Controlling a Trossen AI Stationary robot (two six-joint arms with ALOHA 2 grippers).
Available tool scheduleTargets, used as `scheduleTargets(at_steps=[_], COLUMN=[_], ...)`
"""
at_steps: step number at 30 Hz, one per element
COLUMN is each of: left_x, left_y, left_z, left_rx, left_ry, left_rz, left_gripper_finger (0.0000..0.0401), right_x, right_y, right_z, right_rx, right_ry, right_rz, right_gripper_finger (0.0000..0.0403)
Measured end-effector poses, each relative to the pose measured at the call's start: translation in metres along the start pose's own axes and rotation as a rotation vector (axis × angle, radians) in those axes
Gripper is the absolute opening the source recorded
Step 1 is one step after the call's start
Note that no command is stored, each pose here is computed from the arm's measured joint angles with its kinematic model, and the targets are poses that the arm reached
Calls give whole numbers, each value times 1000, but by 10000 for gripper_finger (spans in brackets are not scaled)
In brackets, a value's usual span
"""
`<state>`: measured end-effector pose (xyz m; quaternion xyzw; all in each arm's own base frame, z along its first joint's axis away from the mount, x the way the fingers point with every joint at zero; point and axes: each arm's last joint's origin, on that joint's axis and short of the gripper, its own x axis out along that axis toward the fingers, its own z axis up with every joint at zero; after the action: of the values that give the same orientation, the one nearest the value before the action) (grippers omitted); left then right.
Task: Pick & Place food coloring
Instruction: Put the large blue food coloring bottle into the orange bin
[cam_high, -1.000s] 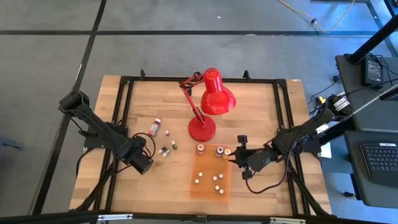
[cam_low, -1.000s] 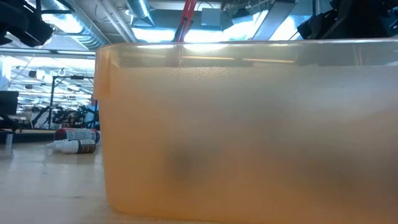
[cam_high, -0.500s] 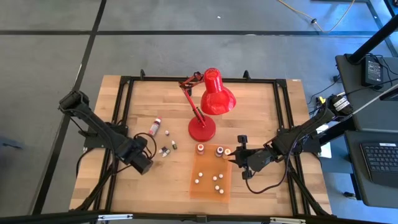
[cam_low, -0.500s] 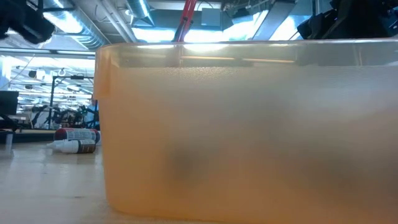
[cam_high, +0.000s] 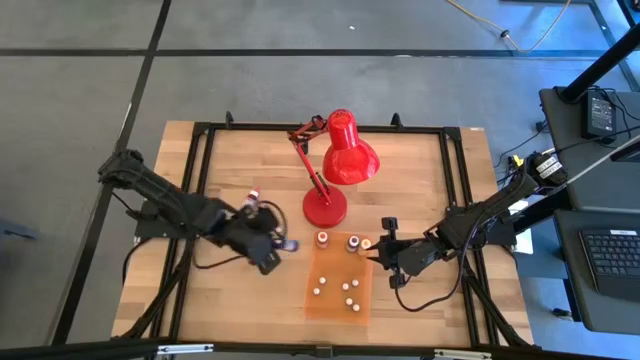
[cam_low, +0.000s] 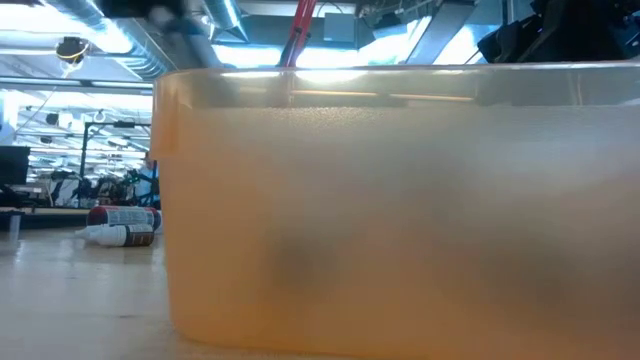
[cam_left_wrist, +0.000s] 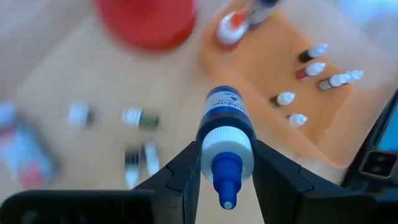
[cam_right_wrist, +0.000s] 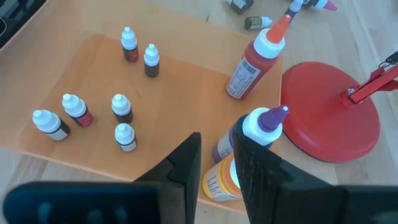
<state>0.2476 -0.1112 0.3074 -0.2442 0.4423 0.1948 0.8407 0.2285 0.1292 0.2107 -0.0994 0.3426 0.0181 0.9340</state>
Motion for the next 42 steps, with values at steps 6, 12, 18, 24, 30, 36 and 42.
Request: scheduleTargets(at_steps=[6,12,18,24,30,36,42], left_x=[31,41,60,88,104,115,122], left_y=[-23,-48,-63,-70,-72,-74,-75], left_z=[37,61,68,67,66,63,61], left_rx=[278,446,516,597,618,625,644], left_ry=[37,83,91,82,74,70,74], left_rz=[30,-60,-43,56,124,154,169], left_gripper_finger=[114,114,114,114,114,126,125], right_x=[0,0,0,0,0,0,0], right_y=[0,0,0,0,0,0,0], right_z=[0,0,0,0,0,0,0], right_rx=[-7,-6,11,14,14,14,14], right_ry=[0,1,4,5,5,5,6], right_rz=[0,0,8,8,9,9,9], right_gripper_finger=[99,99,99,99,99,99,99])
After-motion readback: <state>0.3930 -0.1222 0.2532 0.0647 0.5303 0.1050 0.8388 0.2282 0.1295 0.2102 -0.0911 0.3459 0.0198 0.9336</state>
